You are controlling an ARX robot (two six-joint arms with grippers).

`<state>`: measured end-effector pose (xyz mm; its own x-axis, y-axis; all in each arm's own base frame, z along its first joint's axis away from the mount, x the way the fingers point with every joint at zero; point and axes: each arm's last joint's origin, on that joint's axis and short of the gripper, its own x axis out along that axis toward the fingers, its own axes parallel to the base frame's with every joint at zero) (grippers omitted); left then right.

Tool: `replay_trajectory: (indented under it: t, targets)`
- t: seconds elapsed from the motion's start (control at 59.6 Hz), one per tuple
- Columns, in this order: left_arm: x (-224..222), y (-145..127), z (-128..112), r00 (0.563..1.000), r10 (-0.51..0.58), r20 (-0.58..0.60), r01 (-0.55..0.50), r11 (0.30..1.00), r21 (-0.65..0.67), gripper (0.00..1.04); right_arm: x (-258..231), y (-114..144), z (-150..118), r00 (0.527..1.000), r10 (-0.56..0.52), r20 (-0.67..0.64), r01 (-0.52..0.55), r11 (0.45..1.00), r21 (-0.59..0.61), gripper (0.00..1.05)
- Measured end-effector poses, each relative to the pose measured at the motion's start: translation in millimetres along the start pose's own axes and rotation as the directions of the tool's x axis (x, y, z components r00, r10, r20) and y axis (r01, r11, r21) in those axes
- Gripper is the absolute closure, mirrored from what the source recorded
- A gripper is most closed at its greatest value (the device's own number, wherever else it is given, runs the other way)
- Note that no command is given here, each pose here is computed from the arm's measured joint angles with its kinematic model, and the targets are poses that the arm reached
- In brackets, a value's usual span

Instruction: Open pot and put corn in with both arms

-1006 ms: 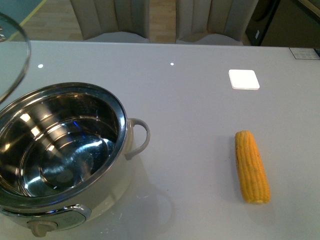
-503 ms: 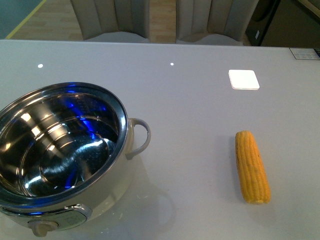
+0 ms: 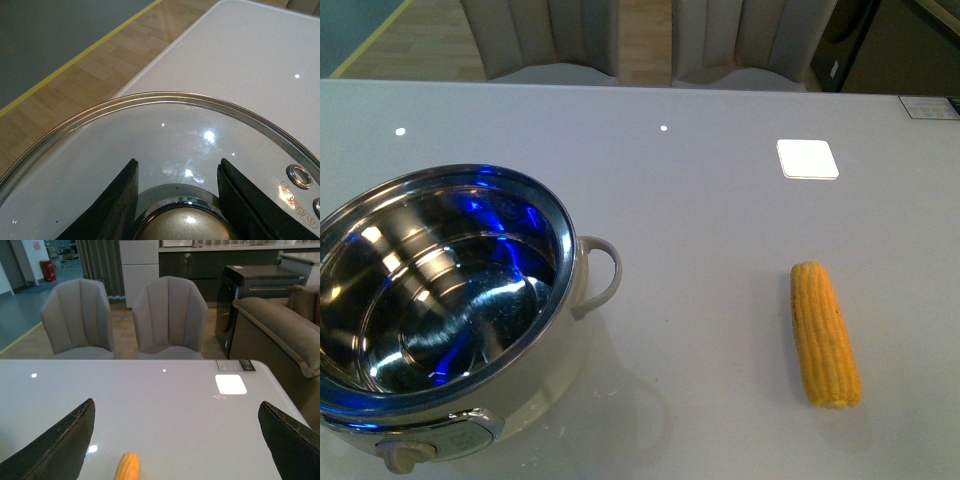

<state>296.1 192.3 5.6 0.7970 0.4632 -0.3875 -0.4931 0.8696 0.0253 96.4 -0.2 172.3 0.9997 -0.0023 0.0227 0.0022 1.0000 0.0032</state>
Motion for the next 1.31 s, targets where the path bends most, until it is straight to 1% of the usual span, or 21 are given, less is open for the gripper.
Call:
replay_trajectory:
  t: [0.553,0.771,1.006,1.257,1.291,1.308]
  targets:
    - [43,-16,-34,0.999,-0.042,-0.001,0.042,0.999,0.024,0.63,0,0,0,1.000,0.000,0.000,0.000,1.000,0.000,0.09]
    - [51,-19,-39,0.997,-0.061,0.048,0.060,0.998,0.028,0.63,0,0,0,1.000,0.000,0.000,0.000,1.000,0.000,0.09]
    - [58,-17,-50,0.997,-0.071,0.033,0.071,0.997,0.007,0.63,0,0,0,1.000,0.000,0.000,0.000,1.000,0.000,0.09]
    - [61,-15,-50,0.997,-0.076,0.033,0.076,0.997,-0.003,0.63,0,0,0,1.000,0.000,0.000,0.000,1.000,0.000,0.09]
    - [61,-14,-50,0.997,-0.076,0.033,0.076,0.997,-0.005,0.60,0,0,0,1.000,0.000,0.000,0.000,1.000,0.000,0.09]
    - [61,-14,-50,0.997,-0.075,0.033,0.075,0.997,-0.002,0.54,0,0,0,1.000,0.000,0.000,0.000,1.000,0.000,0.09]
